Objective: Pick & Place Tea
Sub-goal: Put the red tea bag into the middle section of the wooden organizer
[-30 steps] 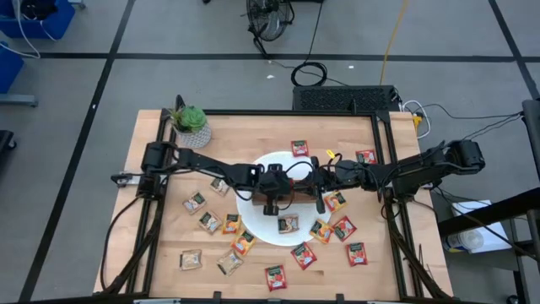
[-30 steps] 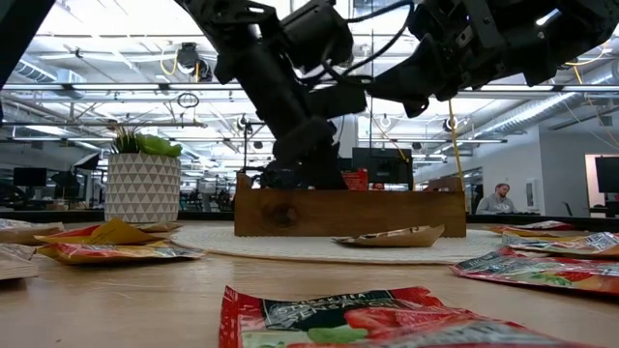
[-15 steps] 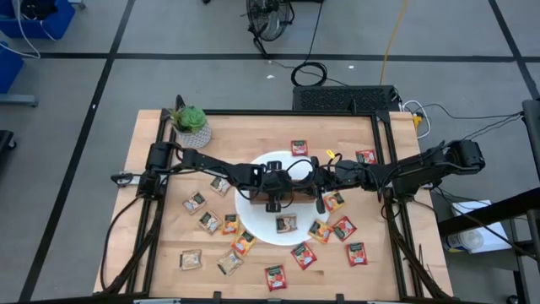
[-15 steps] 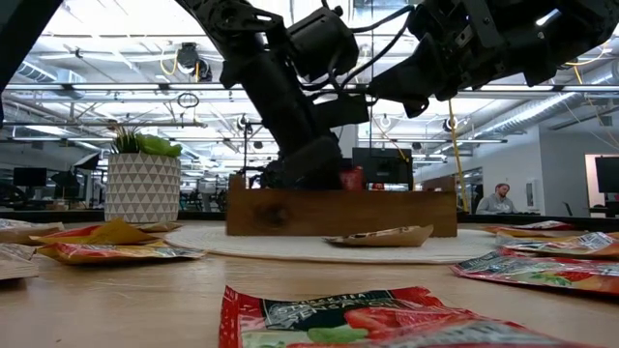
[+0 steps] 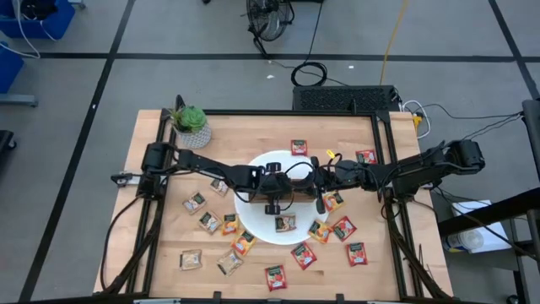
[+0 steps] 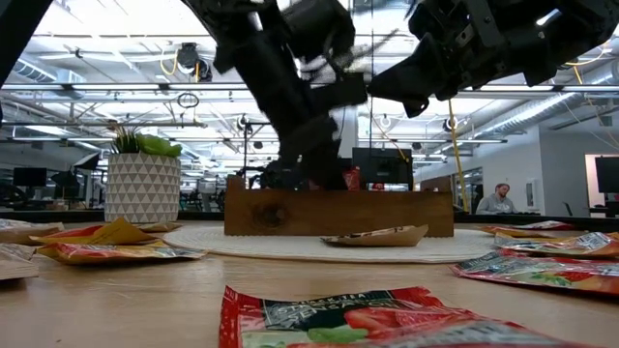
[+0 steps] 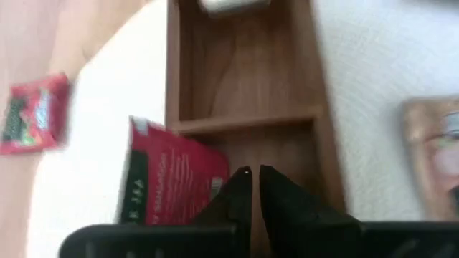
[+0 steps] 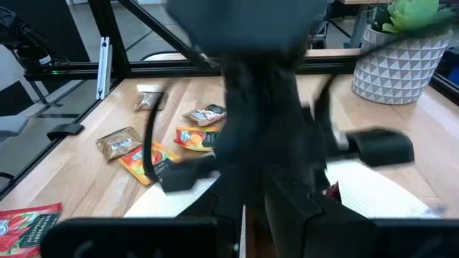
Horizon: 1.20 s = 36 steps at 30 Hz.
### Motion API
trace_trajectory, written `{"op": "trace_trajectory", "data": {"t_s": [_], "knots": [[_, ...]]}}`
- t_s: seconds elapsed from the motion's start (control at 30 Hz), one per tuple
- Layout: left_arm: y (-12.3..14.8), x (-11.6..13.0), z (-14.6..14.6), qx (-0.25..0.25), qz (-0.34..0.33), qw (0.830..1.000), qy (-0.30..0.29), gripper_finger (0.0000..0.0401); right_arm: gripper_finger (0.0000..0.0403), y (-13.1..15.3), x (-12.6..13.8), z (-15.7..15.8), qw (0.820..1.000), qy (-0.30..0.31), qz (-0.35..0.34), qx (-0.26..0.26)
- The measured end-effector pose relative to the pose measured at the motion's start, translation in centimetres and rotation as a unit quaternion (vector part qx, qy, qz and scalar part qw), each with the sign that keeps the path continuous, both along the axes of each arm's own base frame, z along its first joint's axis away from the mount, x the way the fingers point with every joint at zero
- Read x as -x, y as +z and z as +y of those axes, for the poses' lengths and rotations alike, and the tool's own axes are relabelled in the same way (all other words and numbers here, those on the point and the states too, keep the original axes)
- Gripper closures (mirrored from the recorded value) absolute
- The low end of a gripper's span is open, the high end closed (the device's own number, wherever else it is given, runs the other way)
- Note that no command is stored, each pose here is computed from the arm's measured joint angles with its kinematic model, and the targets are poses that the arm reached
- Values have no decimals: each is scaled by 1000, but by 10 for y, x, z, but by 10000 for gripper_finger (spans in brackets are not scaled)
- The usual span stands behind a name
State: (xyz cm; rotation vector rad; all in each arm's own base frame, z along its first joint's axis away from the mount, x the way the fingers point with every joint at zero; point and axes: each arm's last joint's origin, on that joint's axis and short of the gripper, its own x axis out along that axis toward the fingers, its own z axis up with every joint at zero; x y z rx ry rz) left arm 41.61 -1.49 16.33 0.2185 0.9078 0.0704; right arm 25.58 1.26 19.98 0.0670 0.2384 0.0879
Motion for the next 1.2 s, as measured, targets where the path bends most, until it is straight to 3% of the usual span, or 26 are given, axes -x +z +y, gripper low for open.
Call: {"op": "trace_trajectory", "data": {"t_s": [0.27, 0.47, 0.57, 0.67, 0.77, 0.9, 1.07, 1.2], "knots": [[42, 12, -5, 2, -38, 999, -9, 345, 358, 0, 0, 0, 1000, 0, 0, 0], [97, 39, 4, 37, -116, 992, -20, 359, 358, -2, 3, -1, 1000, -11, 24, -4], [113, 61, 10, 75, -188, 976, -75, 372, 358, 0, 9, -7, 995, -88, 45, -14], [116, 88, 12, 99, -258, 954, -112, 387, 355, 8, 20, -18, 979, -176, 99, -34], [111, 113, 18, 103, -314, 938, -110, 397, 342, 23, 34, -31, 942, -256, 208, -56], [101, 136, 21, 107, -348, 926, -97, 385, 305, 35, 54, -52, 863, -347, 360, -69], [101, 152, 21, 104, -365, 920, -94, 346, 240, 34, 74, -83, 776, -413, 466, -100], [99, 154, 22, 99, -365, 922, -85, 317, 206, 22, 88, -111, 723, -469, 489, -135]]}}
